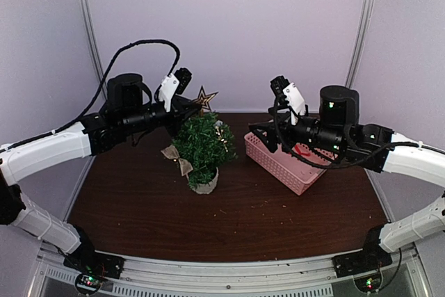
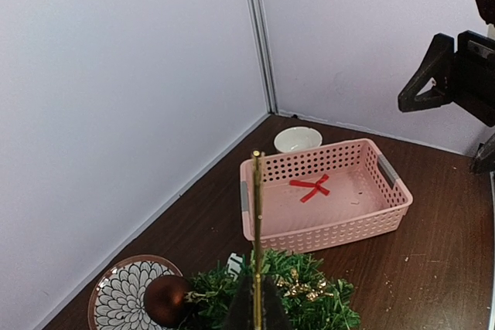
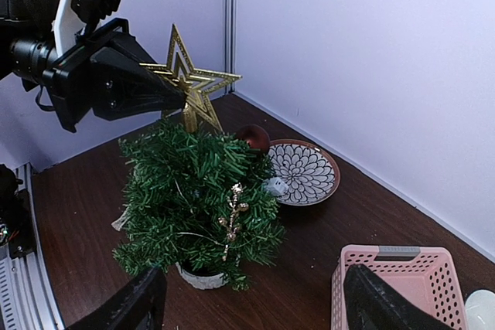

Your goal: Decorate the small christmas tree

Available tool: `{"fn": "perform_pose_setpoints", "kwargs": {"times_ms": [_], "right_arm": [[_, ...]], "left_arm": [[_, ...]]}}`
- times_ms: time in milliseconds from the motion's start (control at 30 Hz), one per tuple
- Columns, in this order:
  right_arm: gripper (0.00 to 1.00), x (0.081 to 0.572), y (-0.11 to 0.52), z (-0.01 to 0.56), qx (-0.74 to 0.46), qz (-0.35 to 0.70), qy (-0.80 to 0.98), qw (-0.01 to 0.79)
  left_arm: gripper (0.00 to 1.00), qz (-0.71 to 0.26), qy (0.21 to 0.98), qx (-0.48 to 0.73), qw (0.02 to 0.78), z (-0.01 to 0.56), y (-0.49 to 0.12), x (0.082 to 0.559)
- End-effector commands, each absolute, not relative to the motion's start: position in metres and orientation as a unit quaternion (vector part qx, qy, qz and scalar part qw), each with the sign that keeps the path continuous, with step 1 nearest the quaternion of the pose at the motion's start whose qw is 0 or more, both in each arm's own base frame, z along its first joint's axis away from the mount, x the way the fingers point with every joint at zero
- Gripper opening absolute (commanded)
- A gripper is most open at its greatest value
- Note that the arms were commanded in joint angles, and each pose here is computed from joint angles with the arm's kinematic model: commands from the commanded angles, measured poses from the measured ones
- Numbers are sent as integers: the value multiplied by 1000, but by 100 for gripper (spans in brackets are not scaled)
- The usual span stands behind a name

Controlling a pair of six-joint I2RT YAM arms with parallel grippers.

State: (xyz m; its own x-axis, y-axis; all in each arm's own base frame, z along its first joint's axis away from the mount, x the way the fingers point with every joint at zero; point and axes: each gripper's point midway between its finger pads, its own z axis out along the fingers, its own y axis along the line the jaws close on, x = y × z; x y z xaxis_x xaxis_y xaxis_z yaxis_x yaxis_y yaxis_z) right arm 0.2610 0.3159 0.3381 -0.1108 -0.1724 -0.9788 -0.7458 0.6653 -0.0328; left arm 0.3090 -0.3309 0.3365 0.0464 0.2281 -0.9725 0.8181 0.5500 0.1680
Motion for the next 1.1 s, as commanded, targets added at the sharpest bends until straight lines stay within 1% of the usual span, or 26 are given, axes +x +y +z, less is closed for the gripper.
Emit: {"fn": "perform_pose_setpoints", "kwargs": {"times_ms": [0, 233, 467, 1067], "right_arm": [[82, 262, 316, 341, -321, 254, 701, 584], [83, 262, 316, 340, -323, 256, 701, 582], [82, 262, 316, 340, -322, 255, 701, 583], [83, 263, 314, 339, -322, 254, 703, 582]], "left_arm": [[0, -238, 619, 397, 634, 366, -330, 313], [0, -232, 619, 396, 638, 366, -329, 316], [0, -219, 628, 401, 629, 351, -330, 320], [0, -225, 639, 404, 615, 325, -329, 317]]}}
